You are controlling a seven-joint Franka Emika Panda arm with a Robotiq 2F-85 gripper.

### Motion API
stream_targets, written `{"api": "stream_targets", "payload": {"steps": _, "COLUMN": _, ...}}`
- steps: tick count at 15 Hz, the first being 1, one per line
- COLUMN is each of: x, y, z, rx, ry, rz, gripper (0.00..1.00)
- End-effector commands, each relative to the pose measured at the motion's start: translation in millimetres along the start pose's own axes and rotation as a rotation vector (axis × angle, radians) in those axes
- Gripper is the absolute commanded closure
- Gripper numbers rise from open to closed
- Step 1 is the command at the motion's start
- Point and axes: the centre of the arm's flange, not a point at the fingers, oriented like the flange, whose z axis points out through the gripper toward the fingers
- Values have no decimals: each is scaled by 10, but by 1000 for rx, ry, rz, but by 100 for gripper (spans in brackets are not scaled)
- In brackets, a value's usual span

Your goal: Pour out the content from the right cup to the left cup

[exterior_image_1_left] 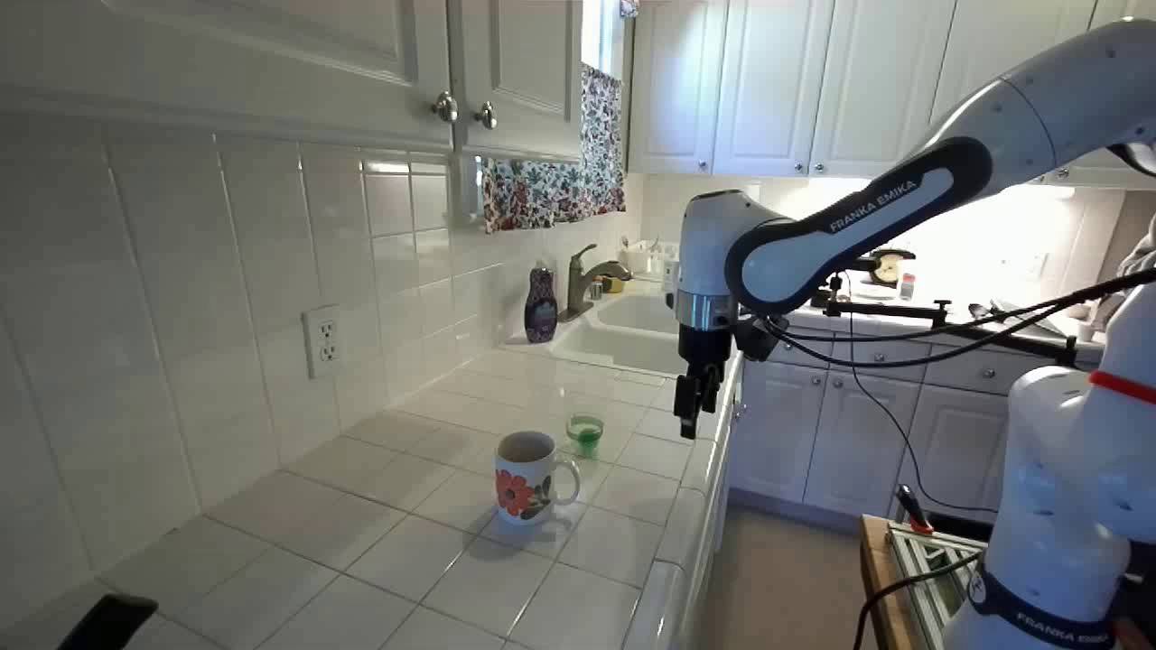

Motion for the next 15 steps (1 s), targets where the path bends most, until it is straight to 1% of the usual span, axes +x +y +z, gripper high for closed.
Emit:
{"api": "stream_targets", "payload": {"steps": 1, "x": 0, "y": 0, "z": 0, "rx": 0, "ry": 0, "rz": 0, "gripper": 0}}
{"api": "stream_targets", "payload": {"steps": 6, "x": 0, "y": 0, "z": 0, "rx": 0, "ry": 0, "rz": 0, "gripper": 0}}
{"api": "stream_targets", "payload": {"steps": 7, "x": 87, "y": 50, "z": -27, "rx": 1, "ry": 37, "rz": 48, "gripper": 0}}
{"api": "stream_targets", "payload": {"steps": 8, "x": 221, "y": 137, "z": -88, "rx": 10, "ry": 97, "rz": 92, "gripper": 0}}
{"api": "stream_targets", "payload": {"steps": 9, "x": 296, "y": 180, "z": -133, "rx": 22, "ry": 130, "rz": 111, "gripper": 0}}
{"api": "stream_targets", "payload": {"steps": 11, "x": 476, "y": 291, "z": -276, "rx": 32, "ry": 228, "rz": 108, "gripper": 0}}
{"api": "stream_targets", "payload": {"steps": 13, "x": 640, "y": 370, "z": -363, "rx": 50, "ry": 283, "rz": 113, "gripper": 0}}
{"api": "stream_targets", "payload": {"steps": 15, "x": 792, "y": 431, "z": -413, "rx": 63, "ry": 302, "rz": 118, "gripper": 0}}
